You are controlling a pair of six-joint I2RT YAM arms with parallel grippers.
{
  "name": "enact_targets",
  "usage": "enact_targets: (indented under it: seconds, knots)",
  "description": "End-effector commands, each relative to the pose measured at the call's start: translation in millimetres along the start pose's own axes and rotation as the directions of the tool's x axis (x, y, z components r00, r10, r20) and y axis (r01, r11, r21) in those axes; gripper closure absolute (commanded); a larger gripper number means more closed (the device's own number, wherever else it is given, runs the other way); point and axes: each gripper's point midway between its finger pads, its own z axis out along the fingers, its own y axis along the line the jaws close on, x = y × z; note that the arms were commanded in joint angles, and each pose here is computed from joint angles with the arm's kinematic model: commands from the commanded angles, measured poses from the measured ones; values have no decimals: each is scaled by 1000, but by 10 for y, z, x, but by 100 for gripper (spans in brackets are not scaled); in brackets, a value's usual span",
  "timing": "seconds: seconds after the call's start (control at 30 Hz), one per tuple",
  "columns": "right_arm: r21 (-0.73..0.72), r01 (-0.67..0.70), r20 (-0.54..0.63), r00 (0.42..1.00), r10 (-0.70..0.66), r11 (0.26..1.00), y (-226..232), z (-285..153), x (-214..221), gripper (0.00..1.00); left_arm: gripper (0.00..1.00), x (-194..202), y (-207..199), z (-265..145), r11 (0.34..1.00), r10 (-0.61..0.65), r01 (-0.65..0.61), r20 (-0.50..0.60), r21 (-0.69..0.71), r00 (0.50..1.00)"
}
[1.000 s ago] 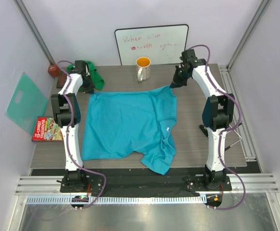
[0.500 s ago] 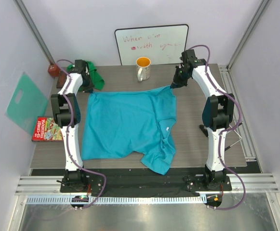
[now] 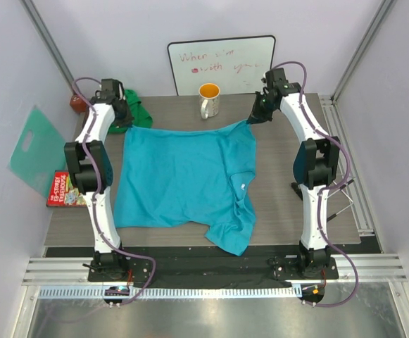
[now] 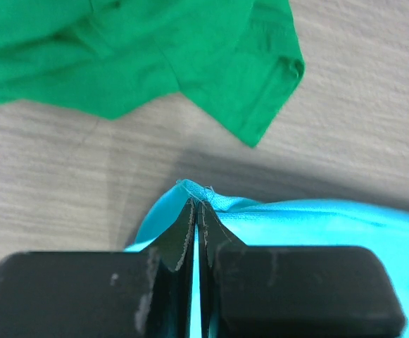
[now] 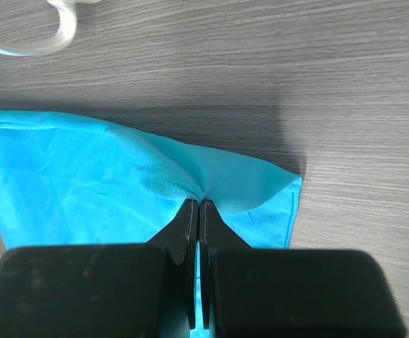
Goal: Fold and stack the t-shirts
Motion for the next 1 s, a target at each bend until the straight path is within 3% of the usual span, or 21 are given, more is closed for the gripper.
enact_targets:
  seconds: [0.0, 0.4, 0.73, 0.97]
  knots:
    - [-76, 28, 56, 998, -24, 997, 262, -377, -92, 99, 100, -120, -78, -369, 999, 20, -23, 68, 42, 997]
    - [-121, 73, -15, 997, -75, 990, 429, -702, 375, 99, 100, 104, 119, -1052, 1000, 11, -8, 155, -23, 988]
    - [-118, 84, -147, 984, -101, 989, 456, -801, 1003, 99, 100, 517, 212, -1168, 998, -15, 17, 36, -55, 999]
    - [-70, 91, -143, 985, -100, 993, 384, -950, 1124, 99, 100, 537, 309, -1360, 993, -35, 42, 61, -112, 997]
